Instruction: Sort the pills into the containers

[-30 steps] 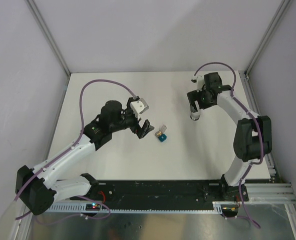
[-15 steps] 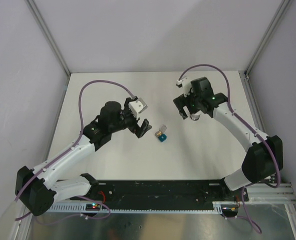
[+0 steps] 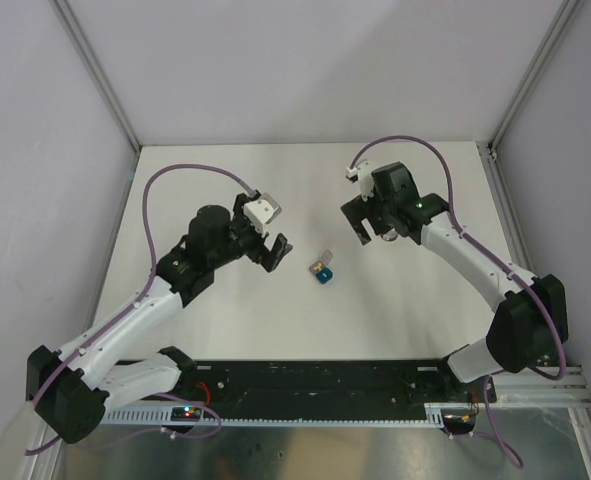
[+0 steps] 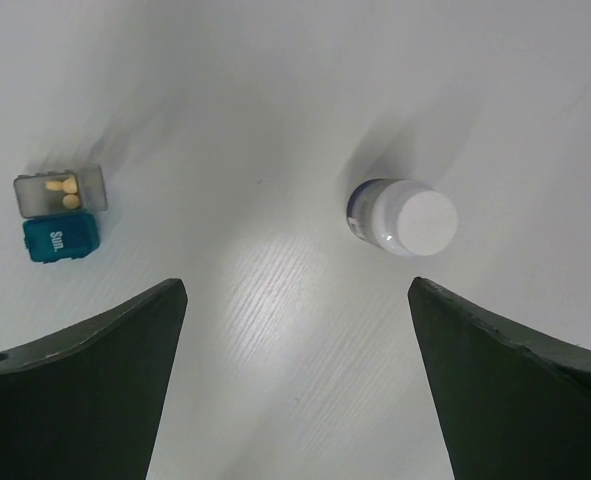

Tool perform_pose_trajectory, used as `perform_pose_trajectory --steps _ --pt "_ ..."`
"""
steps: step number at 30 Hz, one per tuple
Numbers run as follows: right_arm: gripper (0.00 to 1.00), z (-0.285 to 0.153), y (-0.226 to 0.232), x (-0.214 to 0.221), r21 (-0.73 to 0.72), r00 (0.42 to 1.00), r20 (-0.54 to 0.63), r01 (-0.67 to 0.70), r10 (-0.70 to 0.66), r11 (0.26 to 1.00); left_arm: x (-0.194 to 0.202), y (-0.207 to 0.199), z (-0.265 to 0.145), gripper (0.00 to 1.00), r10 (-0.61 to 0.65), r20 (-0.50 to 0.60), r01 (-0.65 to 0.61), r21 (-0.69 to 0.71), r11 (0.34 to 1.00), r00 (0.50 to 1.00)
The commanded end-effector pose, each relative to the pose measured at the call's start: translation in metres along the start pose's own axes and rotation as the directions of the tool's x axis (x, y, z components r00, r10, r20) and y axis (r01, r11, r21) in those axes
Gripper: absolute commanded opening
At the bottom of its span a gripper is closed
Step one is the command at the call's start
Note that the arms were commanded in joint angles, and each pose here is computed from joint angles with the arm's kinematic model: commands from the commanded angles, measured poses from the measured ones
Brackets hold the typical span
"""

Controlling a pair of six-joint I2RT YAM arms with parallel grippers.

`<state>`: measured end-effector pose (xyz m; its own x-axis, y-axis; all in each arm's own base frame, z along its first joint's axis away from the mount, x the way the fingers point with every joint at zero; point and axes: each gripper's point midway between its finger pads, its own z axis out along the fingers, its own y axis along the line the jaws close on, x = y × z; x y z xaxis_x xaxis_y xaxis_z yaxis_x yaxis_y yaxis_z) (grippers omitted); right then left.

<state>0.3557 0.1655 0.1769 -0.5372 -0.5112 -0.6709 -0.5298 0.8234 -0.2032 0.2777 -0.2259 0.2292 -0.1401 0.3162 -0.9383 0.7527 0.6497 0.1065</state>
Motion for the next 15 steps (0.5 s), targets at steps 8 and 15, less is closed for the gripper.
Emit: perform_pose_trajectory --steps 8,15 --pt "0.99 -0.001 0.055 -0.001 -0.237 0.997 0.052 -0.043 0.057 0.971 0.001 0.039 -0.01 1.0 -0.004 0.03 0.008 -0.124 0.992 1.0" --pt "0.99 0.023 0.098 0.006 -0.311 0.998 0.037 -0.037 0.051 0.95 0.008 0.051 -0.013 1.0 -0.056 0.044 0.062 -0.164 0.984 0.997"
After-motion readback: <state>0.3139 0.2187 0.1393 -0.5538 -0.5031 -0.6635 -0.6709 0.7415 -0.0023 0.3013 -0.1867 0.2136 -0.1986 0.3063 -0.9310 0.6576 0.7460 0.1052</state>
